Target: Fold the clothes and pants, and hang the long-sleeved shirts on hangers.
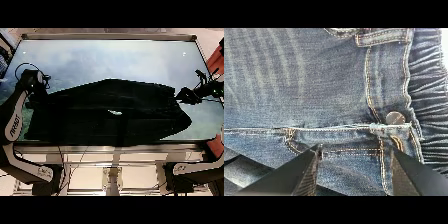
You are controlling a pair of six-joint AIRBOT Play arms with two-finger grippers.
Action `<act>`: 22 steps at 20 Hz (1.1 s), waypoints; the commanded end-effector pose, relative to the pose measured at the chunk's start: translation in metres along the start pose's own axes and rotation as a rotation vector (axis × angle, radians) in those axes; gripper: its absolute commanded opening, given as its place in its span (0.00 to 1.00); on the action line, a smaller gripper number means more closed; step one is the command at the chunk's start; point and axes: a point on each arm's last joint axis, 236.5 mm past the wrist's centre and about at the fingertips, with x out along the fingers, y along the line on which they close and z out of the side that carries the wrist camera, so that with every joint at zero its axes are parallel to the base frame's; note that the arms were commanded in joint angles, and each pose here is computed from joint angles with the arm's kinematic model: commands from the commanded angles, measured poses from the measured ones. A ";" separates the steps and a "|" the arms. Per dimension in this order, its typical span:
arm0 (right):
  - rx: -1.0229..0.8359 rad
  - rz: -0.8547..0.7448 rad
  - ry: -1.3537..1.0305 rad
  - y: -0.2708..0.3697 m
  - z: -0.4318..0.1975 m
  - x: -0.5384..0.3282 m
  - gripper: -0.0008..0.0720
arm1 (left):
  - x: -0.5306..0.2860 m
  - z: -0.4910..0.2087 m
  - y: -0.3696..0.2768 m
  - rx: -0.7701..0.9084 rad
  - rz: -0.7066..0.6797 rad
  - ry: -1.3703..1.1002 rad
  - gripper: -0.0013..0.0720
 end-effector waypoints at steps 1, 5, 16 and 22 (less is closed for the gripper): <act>0.001 0.006 0.010 0.002 -0.002 0.000 0.67 | 0.016 0.002 -0.005 0.006 -0.007 0.019 0.08; 0.005 0.040 0.011 0.010 -0.003 0.000 0.67 | -0.004 0.000 0.037 0.008 0.160 -0.002 0.05; 0.014 0.048 -0.058 0.017 0.011 0.023 0.67 | -0.168 0.063 0.131 -0.243 0.387 -0.686 0.05; -0.003 0.003 -0.159 0.019 0.033 0.037 0.67 | -0.148 0.091 0.140 -0.294 0.357 -0.752 0.05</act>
